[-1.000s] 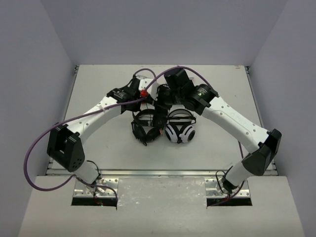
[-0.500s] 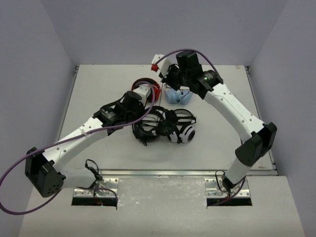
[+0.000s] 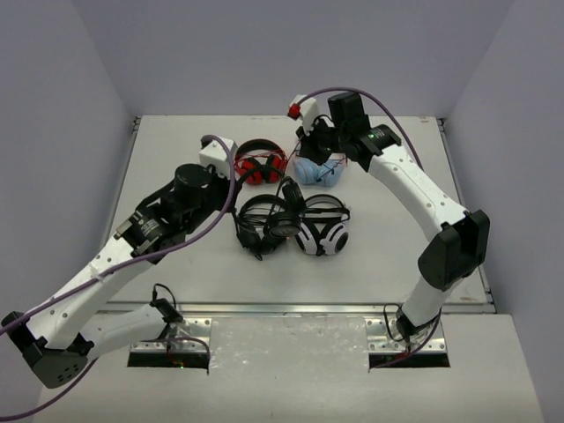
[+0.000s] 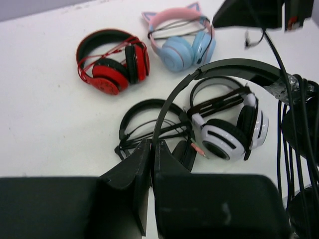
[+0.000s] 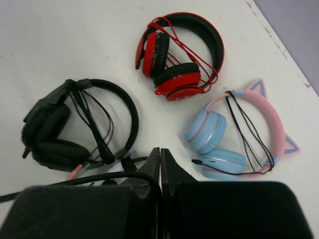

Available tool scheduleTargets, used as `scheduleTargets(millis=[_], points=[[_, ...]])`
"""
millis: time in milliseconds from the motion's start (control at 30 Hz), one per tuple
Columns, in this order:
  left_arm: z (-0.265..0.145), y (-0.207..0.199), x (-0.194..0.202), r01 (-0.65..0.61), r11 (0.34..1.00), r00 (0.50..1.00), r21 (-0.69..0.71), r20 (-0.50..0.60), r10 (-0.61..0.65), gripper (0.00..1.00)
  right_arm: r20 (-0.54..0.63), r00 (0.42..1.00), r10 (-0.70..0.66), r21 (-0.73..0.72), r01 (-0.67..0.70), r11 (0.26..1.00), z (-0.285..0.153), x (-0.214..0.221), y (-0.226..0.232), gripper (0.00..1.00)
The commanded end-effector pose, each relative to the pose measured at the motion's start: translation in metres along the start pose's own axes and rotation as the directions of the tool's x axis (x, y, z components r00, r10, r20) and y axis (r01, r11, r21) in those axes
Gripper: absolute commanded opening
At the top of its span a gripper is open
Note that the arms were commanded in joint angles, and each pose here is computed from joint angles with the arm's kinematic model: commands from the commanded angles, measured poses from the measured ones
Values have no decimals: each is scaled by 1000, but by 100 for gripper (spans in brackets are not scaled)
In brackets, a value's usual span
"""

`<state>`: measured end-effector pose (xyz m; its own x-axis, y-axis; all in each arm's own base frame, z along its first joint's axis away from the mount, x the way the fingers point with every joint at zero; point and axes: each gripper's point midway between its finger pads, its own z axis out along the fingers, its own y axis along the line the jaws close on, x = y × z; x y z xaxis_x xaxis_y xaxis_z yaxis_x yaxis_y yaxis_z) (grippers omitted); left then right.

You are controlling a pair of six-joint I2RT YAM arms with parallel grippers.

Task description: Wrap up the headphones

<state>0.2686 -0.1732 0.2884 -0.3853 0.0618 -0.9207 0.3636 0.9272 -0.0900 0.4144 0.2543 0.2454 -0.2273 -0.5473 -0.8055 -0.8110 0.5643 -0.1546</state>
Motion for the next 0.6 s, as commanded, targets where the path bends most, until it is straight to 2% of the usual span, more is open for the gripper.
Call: scheduleTargets(millis=[0, 67, 133, 200, 233, 300, 400, 433, 467, 567], points=[[-24, 5, -65, 75, 997, 977, -28, 200, -68, 0, 200, 979, 48, -37, -41, 998, -24, -43, 11, 1], [-36, 20, -84, 128, 987, 959, -101, 267, -97, 1, 219, 972, 79, -47, -70, 996, -24, -41, 16, 1], [-45, 27, -99, 180, 977, 933, -114, 333, -133, 0, 242, 963, 119, -71, -105, 992, -28, -44, 22, 1], [-59, 30, -117, 239, 967, 893, -94, 412, -180, 0, 288, 946, 152, -133, -118, 984, -28, -49, 33, 3], [-62, 29, -123, 260, 962, 878, -79, 434, -202, 0, 279, 934, 222, -183, -175, 967, -25, -44, 43, 7], [-70, 28, -137, 304, 952, 844, -44, 476, -248, 0, 351, 900, 259, -284, -161, 945, -29, -61, 59, 10], [-75, 24, -154, 336, 942, 814, -8, 506, -286, 0, 417, 840, 348, -418, -163, 894, -41, -79, 80, 9], [-81, 25, -164, 348, 937, 799, -1, 524, -296, 0, 395, 823, 409, -462, -206, 862, -41, -77, 88, 9], [-77, 24, -166, 350, 937, 802, -9, 519, -295, 0, 438, 803, 404, -483, -168, 859, -46, -86, 91, 8], [-80, 35, -177, 396, 916, 785, -63, 541, -302, 0, 453, 784, 425, -505, -167, 847, -49, -92, 98, 7]])
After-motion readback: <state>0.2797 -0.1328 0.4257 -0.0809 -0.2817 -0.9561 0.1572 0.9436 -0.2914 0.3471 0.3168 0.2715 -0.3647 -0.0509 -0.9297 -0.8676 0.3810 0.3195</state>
